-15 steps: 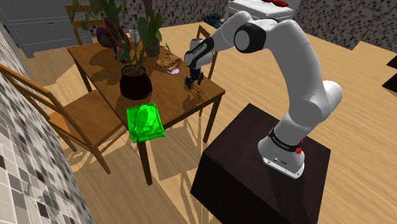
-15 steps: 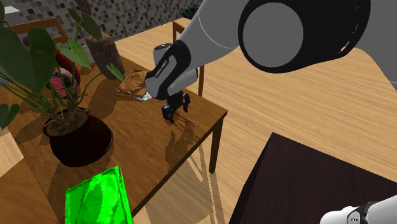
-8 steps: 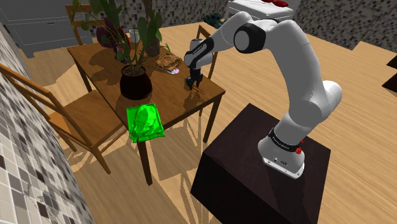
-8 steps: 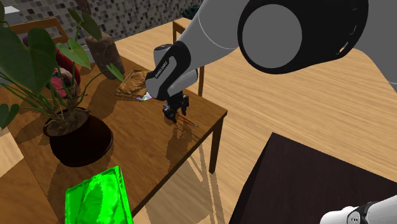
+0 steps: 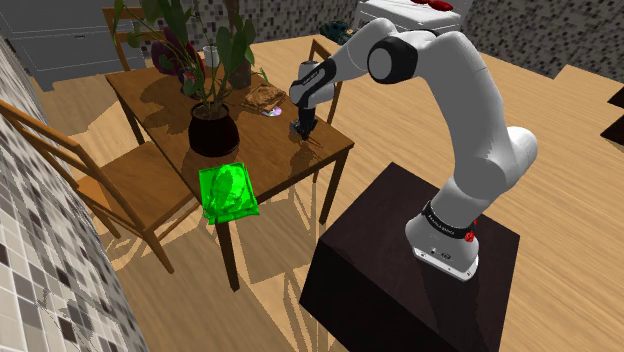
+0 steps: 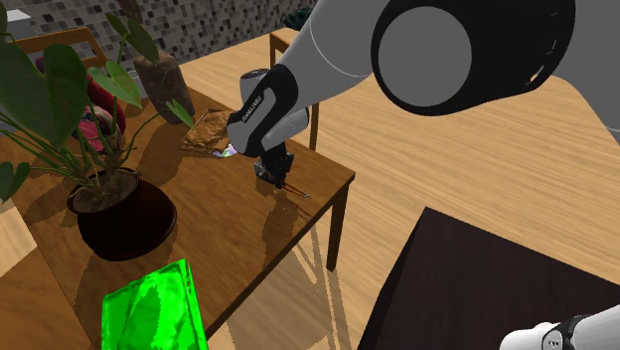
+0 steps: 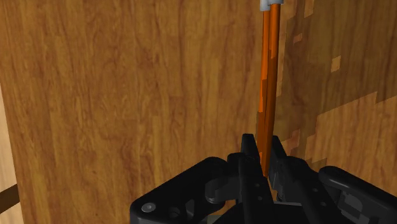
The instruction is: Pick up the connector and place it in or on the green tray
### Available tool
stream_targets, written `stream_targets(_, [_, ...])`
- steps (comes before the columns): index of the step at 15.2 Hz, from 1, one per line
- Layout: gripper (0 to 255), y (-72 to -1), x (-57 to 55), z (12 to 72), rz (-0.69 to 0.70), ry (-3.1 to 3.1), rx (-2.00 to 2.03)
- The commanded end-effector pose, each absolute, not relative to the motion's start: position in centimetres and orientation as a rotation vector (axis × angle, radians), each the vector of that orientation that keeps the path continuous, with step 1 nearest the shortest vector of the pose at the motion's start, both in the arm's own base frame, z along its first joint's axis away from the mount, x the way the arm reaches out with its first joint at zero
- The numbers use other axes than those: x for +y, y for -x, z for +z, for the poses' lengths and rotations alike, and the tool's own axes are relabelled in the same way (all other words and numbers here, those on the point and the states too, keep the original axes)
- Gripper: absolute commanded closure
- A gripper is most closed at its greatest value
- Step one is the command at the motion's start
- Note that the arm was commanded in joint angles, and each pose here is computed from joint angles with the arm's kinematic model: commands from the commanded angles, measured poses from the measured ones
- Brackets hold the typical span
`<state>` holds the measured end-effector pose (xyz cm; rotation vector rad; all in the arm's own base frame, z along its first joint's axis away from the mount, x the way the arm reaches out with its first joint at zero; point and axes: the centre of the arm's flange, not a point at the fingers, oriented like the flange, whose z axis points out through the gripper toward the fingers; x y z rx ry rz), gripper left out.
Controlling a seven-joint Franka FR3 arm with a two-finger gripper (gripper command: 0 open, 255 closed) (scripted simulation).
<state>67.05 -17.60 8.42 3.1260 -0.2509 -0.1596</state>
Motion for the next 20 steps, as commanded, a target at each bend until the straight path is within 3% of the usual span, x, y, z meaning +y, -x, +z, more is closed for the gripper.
stream_targets(1, [255, -67.1, -17.6, 8.4, -0.159, -3.126, -0.251])
stream_targets(20, [255, -67.0, -17.6, 18.5, -0.159, -3.126, -0.251])
